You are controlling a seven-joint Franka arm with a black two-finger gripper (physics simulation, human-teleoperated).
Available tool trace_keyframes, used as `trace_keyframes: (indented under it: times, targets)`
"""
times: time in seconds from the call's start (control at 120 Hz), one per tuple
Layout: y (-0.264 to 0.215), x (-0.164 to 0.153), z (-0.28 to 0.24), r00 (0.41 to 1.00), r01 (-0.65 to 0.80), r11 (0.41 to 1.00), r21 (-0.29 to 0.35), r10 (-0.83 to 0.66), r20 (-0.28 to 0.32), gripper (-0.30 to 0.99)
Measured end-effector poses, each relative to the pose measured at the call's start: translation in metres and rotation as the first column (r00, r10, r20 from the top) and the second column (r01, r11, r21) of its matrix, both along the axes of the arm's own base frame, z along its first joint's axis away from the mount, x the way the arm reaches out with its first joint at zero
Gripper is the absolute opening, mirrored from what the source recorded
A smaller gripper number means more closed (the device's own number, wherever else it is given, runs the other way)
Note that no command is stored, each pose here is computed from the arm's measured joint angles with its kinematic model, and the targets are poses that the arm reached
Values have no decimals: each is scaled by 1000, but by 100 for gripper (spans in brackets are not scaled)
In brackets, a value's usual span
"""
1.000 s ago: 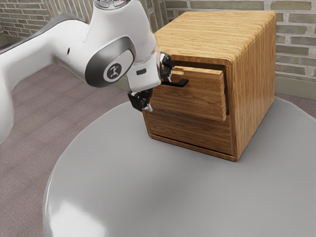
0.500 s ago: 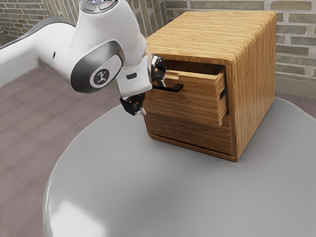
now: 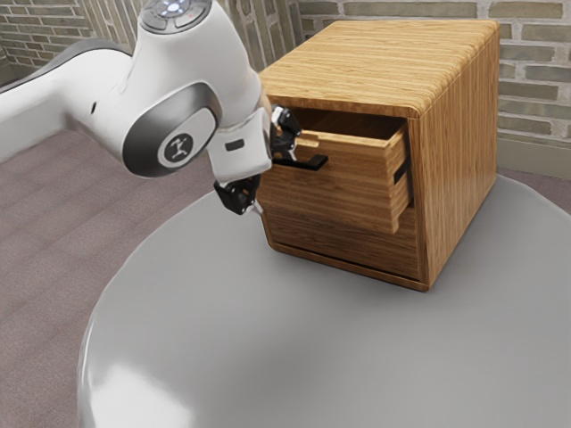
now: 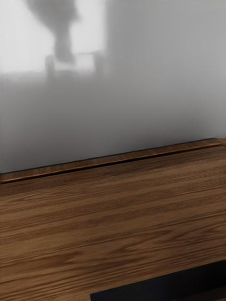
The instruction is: Pull the drawer handle with one arm to open the drawer
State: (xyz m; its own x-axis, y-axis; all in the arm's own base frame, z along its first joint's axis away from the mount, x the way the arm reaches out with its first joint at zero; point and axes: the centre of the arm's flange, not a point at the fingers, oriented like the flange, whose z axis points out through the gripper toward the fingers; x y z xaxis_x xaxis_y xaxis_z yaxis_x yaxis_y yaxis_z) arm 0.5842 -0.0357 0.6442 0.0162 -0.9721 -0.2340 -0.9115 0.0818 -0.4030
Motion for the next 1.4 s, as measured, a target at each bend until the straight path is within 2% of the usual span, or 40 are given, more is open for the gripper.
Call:
trace_keyframes:
  times: [0.325,0.742,1.05,1.175,1.225,1.4]
  targets:
    - [-1,-31,11,1000,-1,1000,-1,2,19,63]
    - [1,-39,-1,1000,-15,1000,-4,15,3,70]
    - [8,-63,-2,999,-34,999,-10,34,8,67]
    - [8,-60,-6,999,-38,999,-11,38,5,67]
    - [9,-58,-9,999,-40,999,-13,40,3,71]
    - [9,-61,-11,999,-41,999,-15,41,8,68]
